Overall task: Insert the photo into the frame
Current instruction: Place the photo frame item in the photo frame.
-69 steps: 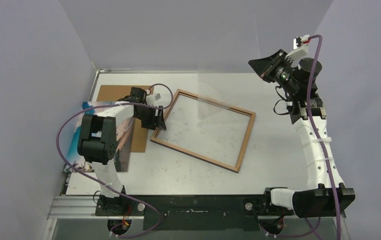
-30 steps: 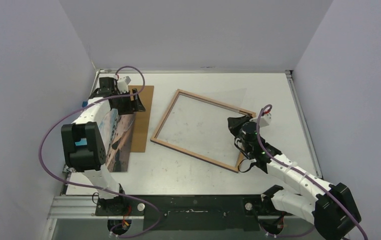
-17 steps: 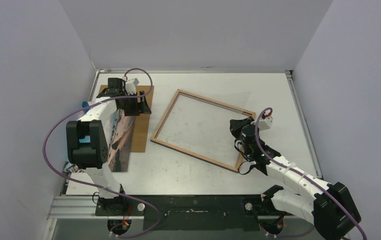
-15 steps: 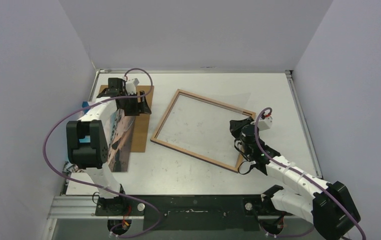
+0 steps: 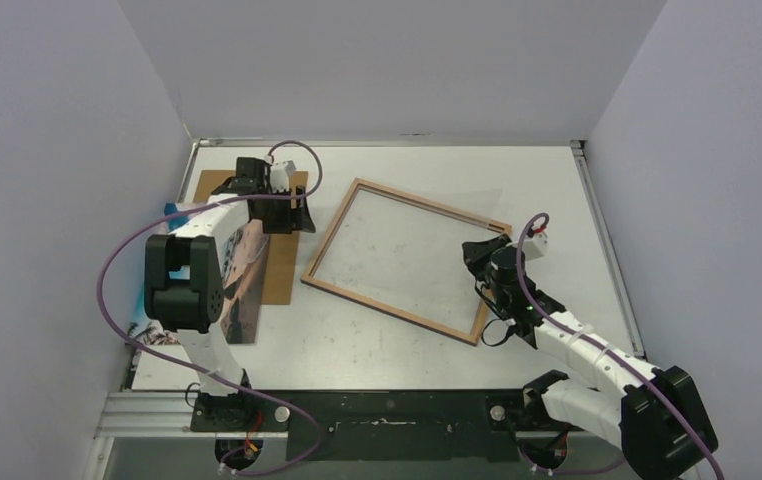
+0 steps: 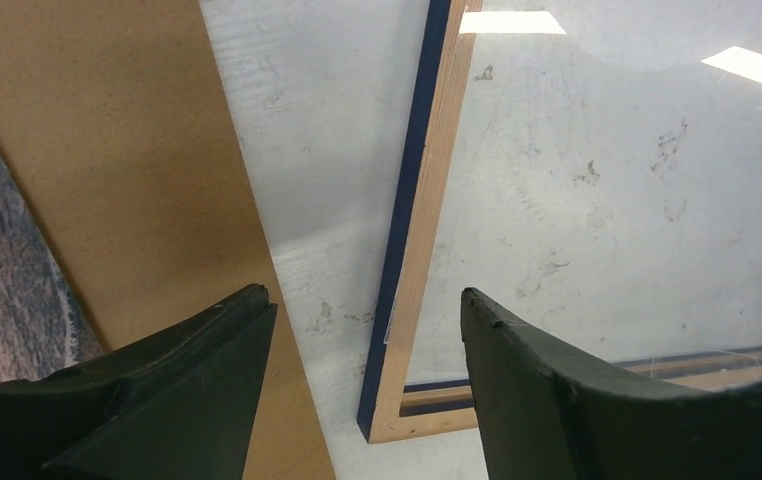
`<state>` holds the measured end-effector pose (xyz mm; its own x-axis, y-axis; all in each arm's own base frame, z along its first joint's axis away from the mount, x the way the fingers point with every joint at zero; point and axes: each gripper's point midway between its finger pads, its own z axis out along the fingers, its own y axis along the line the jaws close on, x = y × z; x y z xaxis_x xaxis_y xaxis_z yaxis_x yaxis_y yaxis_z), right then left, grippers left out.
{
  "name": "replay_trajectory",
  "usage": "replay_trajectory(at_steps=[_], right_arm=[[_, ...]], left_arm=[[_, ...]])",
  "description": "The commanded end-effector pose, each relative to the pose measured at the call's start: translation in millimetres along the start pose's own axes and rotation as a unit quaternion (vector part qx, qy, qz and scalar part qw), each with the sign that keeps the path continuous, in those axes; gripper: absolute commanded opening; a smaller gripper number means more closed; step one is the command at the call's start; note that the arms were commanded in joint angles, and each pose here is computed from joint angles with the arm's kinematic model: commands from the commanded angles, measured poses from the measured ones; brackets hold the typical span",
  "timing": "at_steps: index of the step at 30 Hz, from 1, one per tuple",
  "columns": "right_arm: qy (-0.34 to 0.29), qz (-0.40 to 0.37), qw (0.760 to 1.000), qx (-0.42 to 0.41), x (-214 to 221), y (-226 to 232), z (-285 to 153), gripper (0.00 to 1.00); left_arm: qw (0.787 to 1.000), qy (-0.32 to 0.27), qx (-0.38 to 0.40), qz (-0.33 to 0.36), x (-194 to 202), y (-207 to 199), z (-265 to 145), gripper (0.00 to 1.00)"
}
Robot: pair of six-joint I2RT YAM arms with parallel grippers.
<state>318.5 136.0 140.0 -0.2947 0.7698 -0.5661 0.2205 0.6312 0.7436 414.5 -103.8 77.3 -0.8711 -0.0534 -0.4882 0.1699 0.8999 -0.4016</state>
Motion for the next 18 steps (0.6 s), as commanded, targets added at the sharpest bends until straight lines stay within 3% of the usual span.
replay_trajectory(at_steps=[1, 2, 3, 7, 8, 9, 10, 18], right_arm=[[0.019, 0.003, 1.000, -0.014, 7.1, 1.1, -1.2, 0.53], [0.022, 0.003, 1.000, -0.014, 8.4, 0.1, -1.3, 0.11], [0.023, 0.003, 1.000, -0.014, 9.0, -0.9, -1.5, 0.06], [0.024, 0.004, 1.000, -0.014, 8.5, -2.4, -2.8, 0.06], [0.024, -0.088, 0.996, -0.015, 8.3, -11.6, -2.8, 0.05], [0.025, -0.033, 0.999, -0.013, 8.6, -7.7, -3.1, 0.05], [0.024, -0.027, 0.999, -0.012, 8.4, -8.0, -3.1, 0.05], [0.022, -0.033, 0.999, -0.007, 7.0, -14.6, -3.9, 0.05]], left_arm=[[0.999, -0.030, -0.001, 0.024, -23.5, -11.6, 9.3, 0.66], [0.999, -0.027, 0.000, 0.025, -22.0, -12.8, 12.8, 0.66], [0.999, -0.025, -0.001, 0.027, -21.5, -13.5, 15.3, 0.66], [0.999, -0.020, 0.000, 0.031, -21.3, -15.3, 25.3, 0.66], [0.999, -0.019, 0.000, 0.033, -21.7, -15.5, 27.3, 0.66], [0.999, -0.019, -0.002, 0.033, -21.8, -15.4, 29.2, 0.66], [0.999, -0.018, -0.002, 0.034, -22.3, -15.8, 30.9, 0.66], [0.999, -0.010, -0.005, 0.039, -20.9, -17.3, 41.3, 0.65]])
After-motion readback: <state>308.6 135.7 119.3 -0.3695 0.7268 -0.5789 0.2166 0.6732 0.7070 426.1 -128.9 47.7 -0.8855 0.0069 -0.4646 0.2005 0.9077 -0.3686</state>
